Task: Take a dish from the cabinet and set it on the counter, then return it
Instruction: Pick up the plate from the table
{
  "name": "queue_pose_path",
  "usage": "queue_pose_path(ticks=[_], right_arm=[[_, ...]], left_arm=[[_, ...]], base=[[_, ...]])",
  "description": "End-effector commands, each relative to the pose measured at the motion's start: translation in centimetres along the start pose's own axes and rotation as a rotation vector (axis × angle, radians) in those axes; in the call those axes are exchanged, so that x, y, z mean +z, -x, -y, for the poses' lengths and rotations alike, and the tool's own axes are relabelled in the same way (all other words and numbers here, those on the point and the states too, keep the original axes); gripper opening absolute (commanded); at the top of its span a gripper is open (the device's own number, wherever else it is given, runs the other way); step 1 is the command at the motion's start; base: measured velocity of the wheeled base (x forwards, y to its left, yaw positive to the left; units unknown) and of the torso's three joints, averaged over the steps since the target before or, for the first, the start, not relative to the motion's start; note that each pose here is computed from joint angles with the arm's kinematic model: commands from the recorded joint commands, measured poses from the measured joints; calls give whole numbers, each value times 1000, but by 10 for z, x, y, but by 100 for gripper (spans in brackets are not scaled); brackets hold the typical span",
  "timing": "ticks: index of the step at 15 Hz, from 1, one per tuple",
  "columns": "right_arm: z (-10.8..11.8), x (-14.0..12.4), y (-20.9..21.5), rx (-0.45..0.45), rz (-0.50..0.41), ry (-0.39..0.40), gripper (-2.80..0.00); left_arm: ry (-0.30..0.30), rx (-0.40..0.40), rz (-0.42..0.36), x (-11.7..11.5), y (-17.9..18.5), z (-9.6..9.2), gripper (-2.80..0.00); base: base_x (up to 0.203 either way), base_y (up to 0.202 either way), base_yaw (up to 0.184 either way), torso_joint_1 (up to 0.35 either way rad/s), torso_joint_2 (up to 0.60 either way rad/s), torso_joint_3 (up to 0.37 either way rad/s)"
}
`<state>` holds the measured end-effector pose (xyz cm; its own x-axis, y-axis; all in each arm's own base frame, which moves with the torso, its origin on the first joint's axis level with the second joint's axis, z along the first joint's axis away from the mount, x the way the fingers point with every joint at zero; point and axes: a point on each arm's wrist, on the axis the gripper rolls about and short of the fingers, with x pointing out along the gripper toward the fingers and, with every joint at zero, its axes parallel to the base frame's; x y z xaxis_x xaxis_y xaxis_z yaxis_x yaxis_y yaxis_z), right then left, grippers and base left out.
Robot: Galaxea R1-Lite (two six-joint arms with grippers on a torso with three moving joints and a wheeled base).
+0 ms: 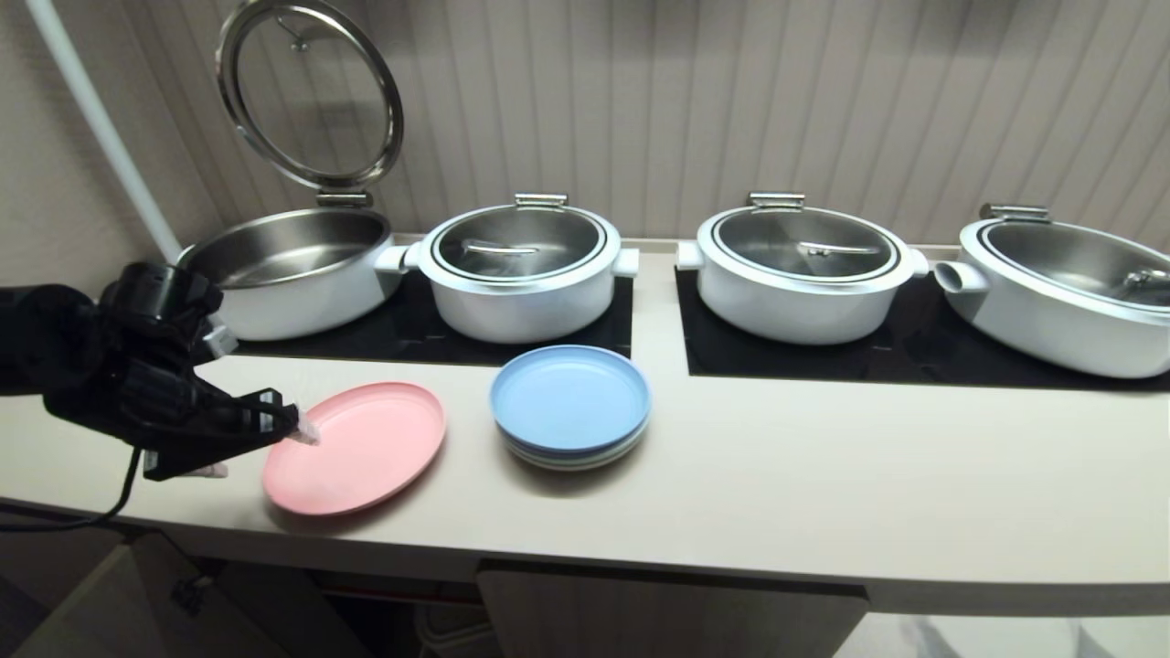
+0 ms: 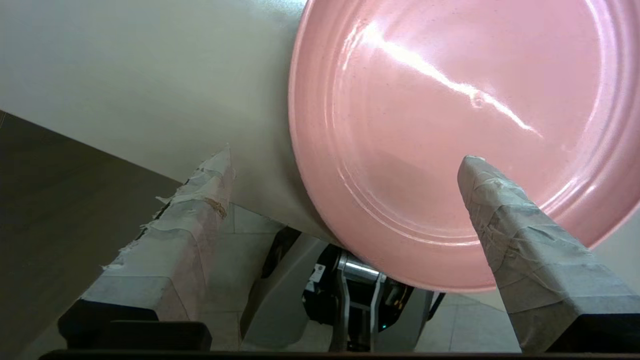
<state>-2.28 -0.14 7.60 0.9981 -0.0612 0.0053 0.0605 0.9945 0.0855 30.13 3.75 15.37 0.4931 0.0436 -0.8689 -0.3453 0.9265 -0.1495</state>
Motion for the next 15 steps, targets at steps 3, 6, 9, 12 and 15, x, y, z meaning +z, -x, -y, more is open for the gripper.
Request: queue_pose_path(ticks=[3, 6, 9, 12, 15], right_arm=[[0, 0, 0, 0, 1, -1, -280], [0, 0, 0, 0, -1, -1, -280], [0, 0, 0, 0, 1, -1, -280], [0, 0, 0, 0, 1, -1, -280], [0, 0, 0, 0, 1, -1, -280]], left_arm=[[1, 29, -47, 12, -22, 3, 0], [-2, 41, -44, 21, -24, 6, 0], [-25, 48, -76, 27, -21, 9, 0], [-97, 50, -90, 29, -26, 7, 0], [-101, 55, -106, 31, -37, 8, 0]], base=[[0, 0, 0, 0, 0, 0], [0, 0, 0, 0, 0, 0], [0, 0, 0, 0, 0, 0], [0, 0, 0, 0, 0, 0], [0, 0, 0, 0, 0, 0]])
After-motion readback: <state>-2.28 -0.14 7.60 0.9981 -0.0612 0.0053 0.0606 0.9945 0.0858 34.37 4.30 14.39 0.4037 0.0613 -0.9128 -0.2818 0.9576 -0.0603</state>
